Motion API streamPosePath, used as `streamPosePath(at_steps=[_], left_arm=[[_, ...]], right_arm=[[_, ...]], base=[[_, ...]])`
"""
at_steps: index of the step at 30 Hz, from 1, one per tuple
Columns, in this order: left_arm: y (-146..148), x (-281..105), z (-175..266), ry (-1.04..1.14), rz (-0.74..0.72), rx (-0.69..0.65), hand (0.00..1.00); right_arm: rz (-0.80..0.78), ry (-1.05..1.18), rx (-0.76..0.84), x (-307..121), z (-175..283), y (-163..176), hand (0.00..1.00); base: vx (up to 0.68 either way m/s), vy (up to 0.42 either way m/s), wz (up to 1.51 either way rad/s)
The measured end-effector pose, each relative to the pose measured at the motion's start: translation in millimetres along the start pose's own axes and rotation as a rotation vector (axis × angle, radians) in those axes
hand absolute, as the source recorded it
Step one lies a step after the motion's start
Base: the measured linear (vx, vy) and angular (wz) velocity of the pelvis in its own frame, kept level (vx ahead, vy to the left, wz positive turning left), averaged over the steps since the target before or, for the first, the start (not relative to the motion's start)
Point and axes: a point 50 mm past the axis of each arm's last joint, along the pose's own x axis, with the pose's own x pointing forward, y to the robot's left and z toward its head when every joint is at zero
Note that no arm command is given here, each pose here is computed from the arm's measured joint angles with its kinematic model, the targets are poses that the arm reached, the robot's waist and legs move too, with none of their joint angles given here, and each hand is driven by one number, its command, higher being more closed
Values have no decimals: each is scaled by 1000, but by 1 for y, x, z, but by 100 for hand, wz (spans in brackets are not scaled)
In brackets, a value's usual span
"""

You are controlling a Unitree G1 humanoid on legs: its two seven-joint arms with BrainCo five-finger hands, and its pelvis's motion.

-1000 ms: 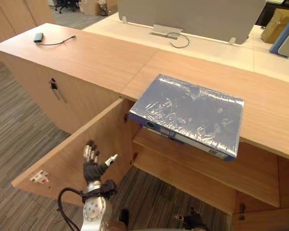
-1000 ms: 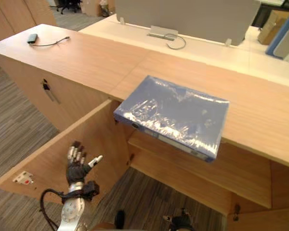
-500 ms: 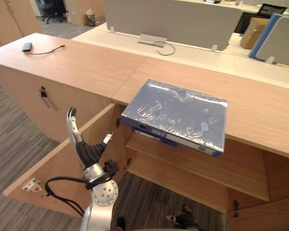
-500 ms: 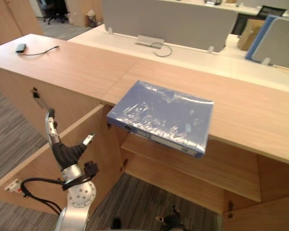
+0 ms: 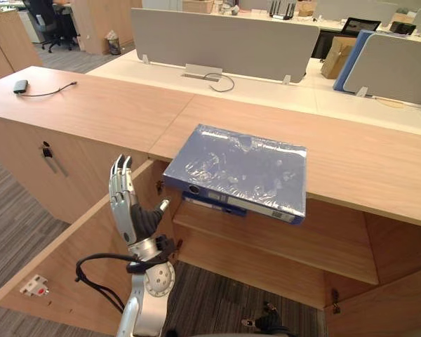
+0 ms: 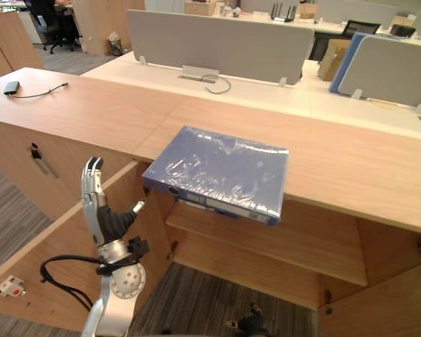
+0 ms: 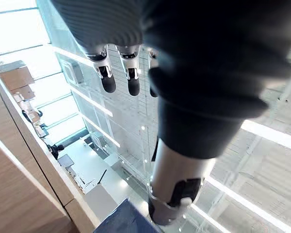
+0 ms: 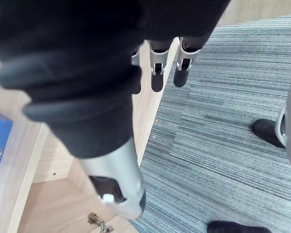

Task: Walk over to the cabinet, pick up the folder, carry it to the office cabinet, place the folder inside the office cabinet, then close the office cabinet door

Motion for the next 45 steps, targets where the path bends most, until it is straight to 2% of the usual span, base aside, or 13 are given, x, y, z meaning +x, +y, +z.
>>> streamPosePath(at_steps=[9,18,27,45], left_arm=[[-11,-9,-25,-26,-165,155,0],[-18,-14,-39,-27,-259,226,0],[-20,-5,-42,-28,-242,272,0],[-17,8,-34,-55,-146,257,0]], right_arm=[[8,-9,-11,2,4,-4,0],[-3,-1,-12,6,8,-8,0],[-23,5,9,7,7,-14,0],[-36,9,9,8,6,-19,0]], base=[[-8,2,-1],[0,0,0],[-9,13,-3],[-8,10,-2]])
